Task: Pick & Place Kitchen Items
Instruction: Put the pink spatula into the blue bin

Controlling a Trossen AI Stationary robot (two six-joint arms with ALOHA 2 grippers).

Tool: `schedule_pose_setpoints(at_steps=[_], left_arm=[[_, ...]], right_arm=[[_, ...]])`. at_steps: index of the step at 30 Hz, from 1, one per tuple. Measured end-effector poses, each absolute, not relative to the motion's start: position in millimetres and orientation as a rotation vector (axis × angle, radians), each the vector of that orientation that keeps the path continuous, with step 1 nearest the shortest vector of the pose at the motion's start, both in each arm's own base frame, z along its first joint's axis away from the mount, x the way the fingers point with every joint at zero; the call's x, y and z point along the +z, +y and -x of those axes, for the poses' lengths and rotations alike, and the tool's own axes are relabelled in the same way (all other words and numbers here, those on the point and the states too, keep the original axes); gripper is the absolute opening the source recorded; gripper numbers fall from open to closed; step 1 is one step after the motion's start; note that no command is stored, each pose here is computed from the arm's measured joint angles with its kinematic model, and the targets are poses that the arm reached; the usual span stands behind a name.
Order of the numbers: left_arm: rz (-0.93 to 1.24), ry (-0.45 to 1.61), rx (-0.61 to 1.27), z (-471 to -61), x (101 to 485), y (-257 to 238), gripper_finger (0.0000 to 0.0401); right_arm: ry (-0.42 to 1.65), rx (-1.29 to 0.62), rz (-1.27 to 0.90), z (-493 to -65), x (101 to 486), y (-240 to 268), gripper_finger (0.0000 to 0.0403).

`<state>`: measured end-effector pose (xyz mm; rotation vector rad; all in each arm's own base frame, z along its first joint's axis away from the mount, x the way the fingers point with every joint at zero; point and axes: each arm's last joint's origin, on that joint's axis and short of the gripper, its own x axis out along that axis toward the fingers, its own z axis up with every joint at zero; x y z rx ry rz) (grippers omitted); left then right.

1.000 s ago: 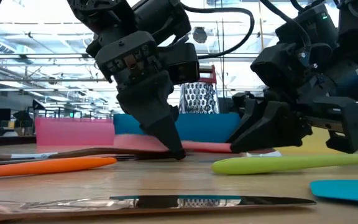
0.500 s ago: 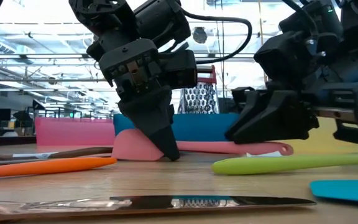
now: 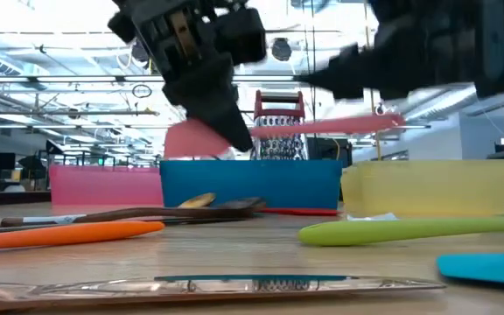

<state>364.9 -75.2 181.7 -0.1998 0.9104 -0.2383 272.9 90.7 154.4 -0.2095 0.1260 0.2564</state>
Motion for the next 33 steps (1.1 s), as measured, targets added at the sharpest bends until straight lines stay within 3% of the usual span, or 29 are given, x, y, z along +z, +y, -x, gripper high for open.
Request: schedule_pose_setpoints(at_steps=[7,13,23,33], left_arm=[[0.036,0.904,-0.094,-347,212,-63,0.002],[-0.099,0.935,-0.01,-345,213,-37,0.0021],[-0.158,0.949,0.093,-344,215,28,0.002],[-0.125,1.038,0.129,-349,184,71,0.0026]], right_arm=[[0.022,0.219,0.313,-260,194,85,0.0121],[0.0,0.085,0.407,-251,213,77,0.0123],[0.064,0.093,0.38,-246,214,74,0.0124],[0.092,0.099,0.385,-245,211,74,0.0125]])
